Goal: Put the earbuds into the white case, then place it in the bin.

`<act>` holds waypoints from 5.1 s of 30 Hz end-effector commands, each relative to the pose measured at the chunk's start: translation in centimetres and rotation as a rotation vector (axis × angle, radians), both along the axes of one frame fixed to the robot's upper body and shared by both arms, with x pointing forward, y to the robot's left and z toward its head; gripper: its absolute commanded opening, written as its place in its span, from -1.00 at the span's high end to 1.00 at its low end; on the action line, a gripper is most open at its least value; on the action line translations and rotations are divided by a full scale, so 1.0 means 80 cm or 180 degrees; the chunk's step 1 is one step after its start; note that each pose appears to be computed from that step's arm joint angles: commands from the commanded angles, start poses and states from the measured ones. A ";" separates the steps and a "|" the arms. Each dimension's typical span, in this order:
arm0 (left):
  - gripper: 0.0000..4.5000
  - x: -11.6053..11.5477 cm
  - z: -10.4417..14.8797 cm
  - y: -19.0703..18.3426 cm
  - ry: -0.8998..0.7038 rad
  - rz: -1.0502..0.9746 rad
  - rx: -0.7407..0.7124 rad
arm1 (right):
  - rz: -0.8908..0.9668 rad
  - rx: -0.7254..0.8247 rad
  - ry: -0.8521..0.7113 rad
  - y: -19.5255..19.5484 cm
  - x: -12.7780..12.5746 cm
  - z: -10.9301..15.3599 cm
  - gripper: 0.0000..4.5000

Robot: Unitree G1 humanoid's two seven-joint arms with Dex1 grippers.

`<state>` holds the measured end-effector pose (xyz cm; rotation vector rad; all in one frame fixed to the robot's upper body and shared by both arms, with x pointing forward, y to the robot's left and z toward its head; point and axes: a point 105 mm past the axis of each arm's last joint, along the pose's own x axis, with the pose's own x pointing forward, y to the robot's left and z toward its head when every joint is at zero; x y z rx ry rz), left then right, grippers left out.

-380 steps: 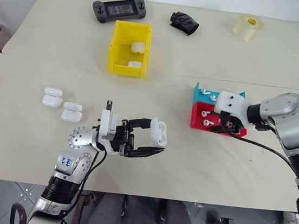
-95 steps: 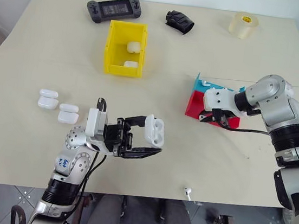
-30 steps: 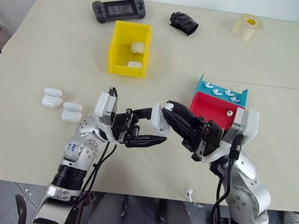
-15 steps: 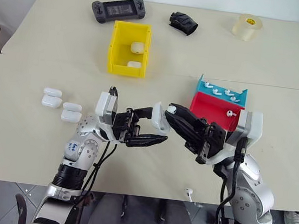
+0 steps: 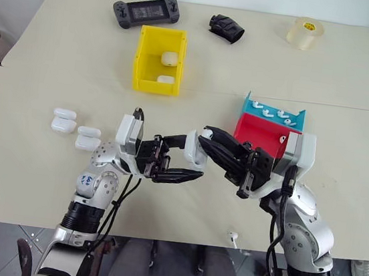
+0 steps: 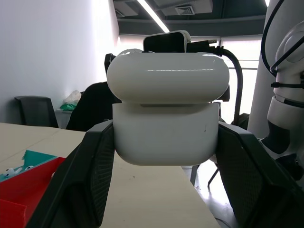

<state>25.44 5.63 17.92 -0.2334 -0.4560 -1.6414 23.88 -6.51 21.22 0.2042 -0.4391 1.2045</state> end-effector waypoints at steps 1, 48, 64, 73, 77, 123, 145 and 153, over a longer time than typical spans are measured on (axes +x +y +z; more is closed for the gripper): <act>-0.30 -0.009 0.024 -0.005 -0.0313 -0.0065 -0.0201 | 0.0103 -0.0225 0.0178 0.002 -0.002 -0.016 0.77; -0.30 -0.003 0.024 -0.002 -0.0382 0.0043 -0.0259 | 0.0371 -0.0633 0.0237 -0.020 -0.009 -0.001 -0.25; -0.30 -0.015 0.002 0.011 -0.0464 0.0032 -0.0080 | -0.1324 -0.1407 0.0480 -0.204 -0.020 -0.041 -0.98; -0.30 -0.022 -0.005 0.005 -0.0479 -0.0057 -0.0070 | -0.1758 -0.1858 0.0499 -0.251 0.006 -0.039 -0.98; -0.30 -0.022 -0.011 0.007 -0.0489 -0.0016 -0.0081 | -0.1739 -0.2489 0.0760 -0.243 0.063 -0.014 -0.98; -0.30 -0.023 -0.025 0.007 -0.0463 0.0397 -0.0178 | -0.0981 -0.3466 0.1348 -0.196 0.201 0.010 -0.98; -0.30 -0.019 -0.022 0.008 -0.0474 0.0378 -0.0182 | -0.0933 -0.3745 0.1259 -0.181 0.203 -0.037 0.01; -0.30 -0.019 -0.020 0.008 -0.0481 0.0385 -0.0179 | -0.0898 -0.3753 0.1221 -0.178 0.203 -0.038 0.41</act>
